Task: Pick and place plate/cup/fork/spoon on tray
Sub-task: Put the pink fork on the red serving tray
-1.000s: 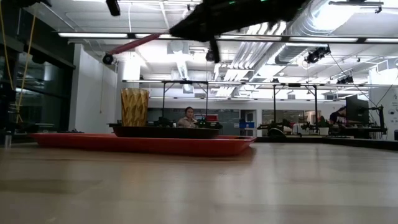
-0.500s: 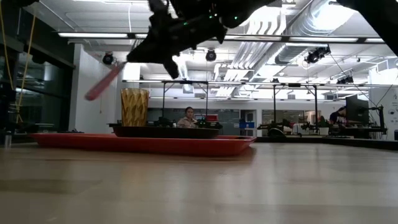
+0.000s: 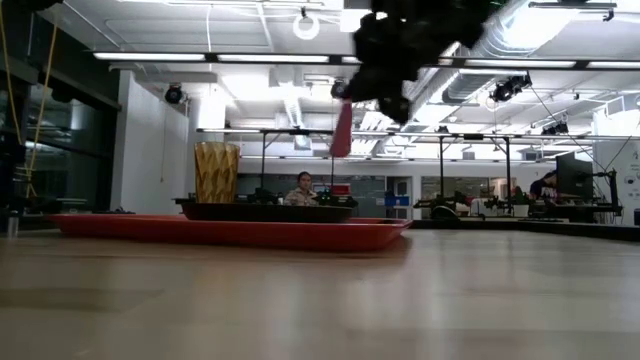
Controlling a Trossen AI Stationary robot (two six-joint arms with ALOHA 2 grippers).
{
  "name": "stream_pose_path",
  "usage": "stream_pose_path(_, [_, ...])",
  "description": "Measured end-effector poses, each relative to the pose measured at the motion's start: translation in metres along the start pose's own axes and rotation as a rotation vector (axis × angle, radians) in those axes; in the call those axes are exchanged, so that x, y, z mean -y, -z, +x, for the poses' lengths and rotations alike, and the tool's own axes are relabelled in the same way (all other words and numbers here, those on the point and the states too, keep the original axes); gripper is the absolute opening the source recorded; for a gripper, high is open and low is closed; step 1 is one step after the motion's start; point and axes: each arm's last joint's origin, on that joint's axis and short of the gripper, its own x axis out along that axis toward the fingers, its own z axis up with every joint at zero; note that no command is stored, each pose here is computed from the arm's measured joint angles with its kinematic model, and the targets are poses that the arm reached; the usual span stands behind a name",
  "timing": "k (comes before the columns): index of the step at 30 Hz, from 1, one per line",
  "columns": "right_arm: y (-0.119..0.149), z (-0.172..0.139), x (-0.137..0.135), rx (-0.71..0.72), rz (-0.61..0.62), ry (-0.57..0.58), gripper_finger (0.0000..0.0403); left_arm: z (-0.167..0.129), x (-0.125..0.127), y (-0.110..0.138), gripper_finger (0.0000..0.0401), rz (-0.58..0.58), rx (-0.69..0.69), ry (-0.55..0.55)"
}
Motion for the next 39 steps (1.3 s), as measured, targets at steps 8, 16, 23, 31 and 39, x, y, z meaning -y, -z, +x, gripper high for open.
stream_pose_path(8, [0.059,-0.009,0.028,0.177,0.257,0.09,0.0,0.0,-0.001,0.0,0.0243,0.001,0.007,-0.015])
stream_pose_path(16, [0.067,0.015,0.059,0.151,0.347,0.171,0.0,0.0,-0.002,0.0,0.0243,0.025,0.027,-0.039])
stream_pose_path(23, [0.066,0.02,0.081,0.149,0.385,0.203,0.0,0.0,-0.002,0.0,0.0244,0.026,0.031,-0.043])
stream_pose_path(31, [0.063,0.018,0.093,0.181,0.396,0.244,0.0,0.0,-0.002,0.0,0.0243,0.025,0.031,-0.044])
stream_pose_path(39, [0.062,0.017,0.096,0.21,0.401,0.288,0.0,0.001,-0.003,0.001,0.0244,0.025,0.019,-0.055])
